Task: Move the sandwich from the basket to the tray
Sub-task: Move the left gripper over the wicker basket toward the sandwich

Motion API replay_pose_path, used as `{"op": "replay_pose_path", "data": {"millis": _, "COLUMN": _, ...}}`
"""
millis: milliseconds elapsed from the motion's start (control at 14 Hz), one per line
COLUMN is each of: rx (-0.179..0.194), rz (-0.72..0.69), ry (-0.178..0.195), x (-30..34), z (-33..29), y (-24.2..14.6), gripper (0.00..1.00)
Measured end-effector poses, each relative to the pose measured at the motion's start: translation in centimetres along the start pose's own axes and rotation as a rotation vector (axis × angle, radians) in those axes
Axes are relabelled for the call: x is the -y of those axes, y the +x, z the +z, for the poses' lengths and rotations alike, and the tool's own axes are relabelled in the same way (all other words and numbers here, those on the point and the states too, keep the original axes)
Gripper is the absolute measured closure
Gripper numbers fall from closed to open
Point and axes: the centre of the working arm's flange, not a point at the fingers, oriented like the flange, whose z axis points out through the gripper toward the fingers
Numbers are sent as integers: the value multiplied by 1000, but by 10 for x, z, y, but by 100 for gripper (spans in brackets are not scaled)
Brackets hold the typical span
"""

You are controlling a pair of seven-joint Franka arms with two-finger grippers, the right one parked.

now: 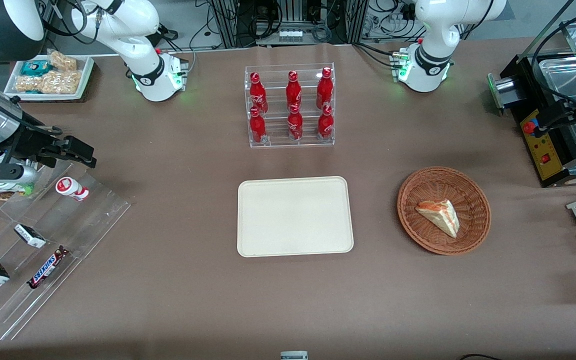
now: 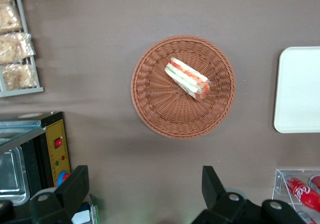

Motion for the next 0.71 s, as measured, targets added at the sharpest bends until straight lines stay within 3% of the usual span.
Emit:
{"op": "replay_pose_path", "data": {"millis": 214, "rx": 8, "rz": -62, "ry": 0, "x": 0, "z": 4, "y": 0, "gripper": 0}}
{"op": "replay_pose_path", "data": {"millis": 357, "rx": 32, "rz": -80, "ry": 2, "x": 0, "z": 23, "y": 5, "gripper": 0}}
{"op": "replay_pose_path", "data": {"millis": 500, "rx": 33, "rz": -134, "ry": 4, "x": 0, "z": 68, "y": 19, "gripper": 0}}
{"op": "replay_pose_path", "data": {"millis": 714, "rx": 4, "rz": -304, "ry": 6, "x": -11, "z": 166, "y": 33, "gripper": 0}}
